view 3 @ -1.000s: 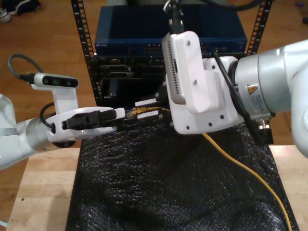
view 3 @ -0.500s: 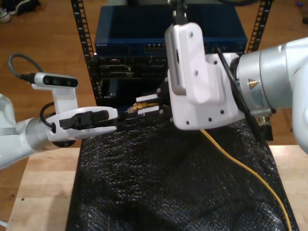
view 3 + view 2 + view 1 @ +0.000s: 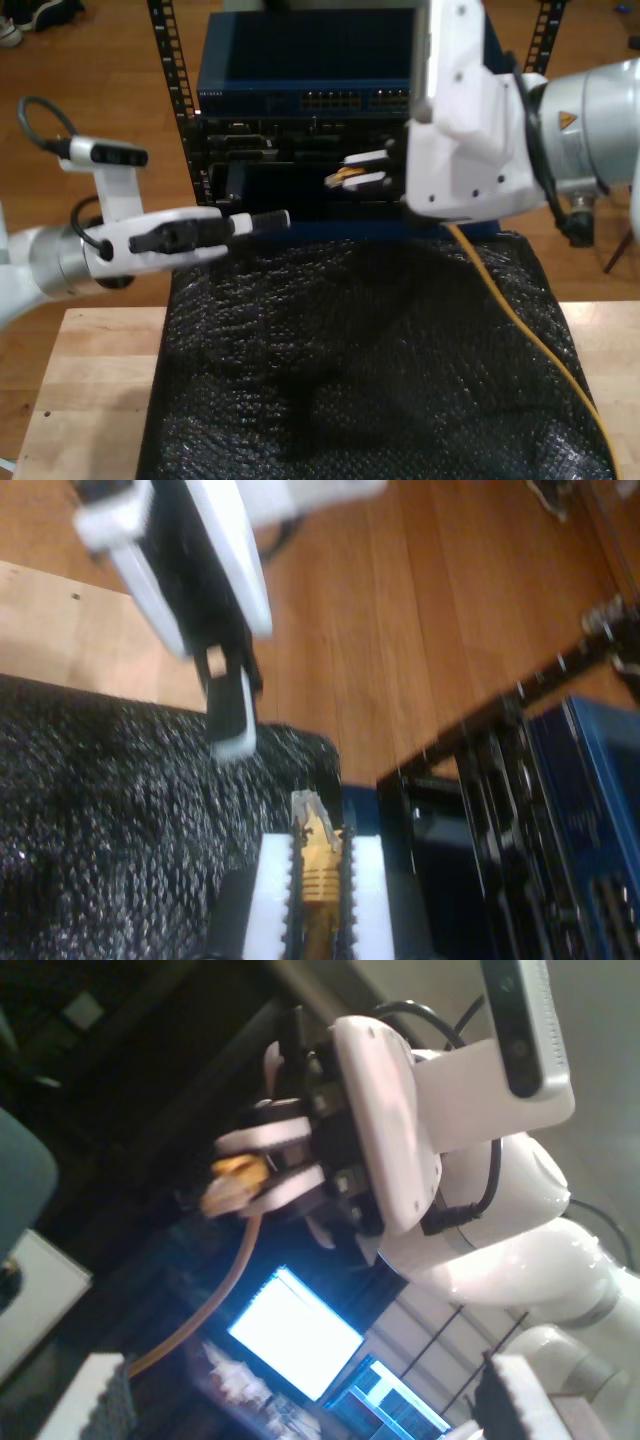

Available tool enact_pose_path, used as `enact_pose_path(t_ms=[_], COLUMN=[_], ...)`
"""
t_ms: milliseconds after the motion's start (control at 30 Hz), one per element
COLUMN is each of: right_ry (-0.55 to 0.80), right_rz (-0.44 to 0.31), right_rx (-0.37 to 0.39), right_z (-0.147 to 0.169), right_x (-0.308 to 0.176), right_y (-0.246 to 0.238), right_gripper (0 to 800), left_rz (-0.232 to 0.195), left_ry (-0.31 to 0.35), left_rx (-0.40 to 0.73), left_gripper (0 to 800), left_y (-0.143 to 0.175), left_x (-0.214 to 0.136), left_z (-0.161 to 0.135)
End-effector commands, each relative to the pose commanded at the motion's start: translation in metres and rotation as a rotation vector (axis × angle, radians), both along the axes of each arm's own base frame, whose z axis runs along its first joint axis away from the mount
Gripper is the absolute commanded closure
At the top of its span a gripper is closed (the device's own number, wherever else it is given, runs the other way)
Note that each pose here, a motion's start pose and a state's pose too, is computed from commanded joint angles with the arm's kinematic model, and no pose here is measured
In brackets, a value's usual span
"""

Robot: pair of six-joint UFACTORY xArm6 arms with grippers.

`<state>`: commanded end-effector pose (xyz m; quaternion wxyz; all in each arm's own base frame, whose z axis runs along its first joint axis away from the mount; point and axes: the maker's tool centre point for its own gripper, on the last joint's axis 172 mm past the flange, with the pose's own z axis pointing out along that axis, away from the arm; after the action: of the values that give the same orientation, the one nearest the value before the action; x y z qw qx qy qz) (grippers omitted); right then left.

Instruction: Grab the cable and plug it in

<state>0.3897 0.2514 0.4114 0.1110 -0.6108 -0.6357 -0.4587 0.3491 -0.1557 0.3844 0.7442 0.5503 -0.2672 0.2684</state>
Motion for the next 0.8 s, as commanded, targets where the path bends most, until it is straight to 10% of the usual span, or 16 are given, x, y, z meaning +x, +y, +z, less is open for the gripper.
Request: enact_pose_path(t_ms=[800], right_ry=[0.337], right_rz=[-0.148], right_rx=[-0.028], right_z=[-0.066], right_x=[0.002], right_y=[-0.073], right_gripper=[800], left_rz=[-0.079], left_ry=[-0.21], left_rx=[0.7], left_gripper=[3], left_y=[0.073], left_x=[-0.016], left_z=[-0.08])
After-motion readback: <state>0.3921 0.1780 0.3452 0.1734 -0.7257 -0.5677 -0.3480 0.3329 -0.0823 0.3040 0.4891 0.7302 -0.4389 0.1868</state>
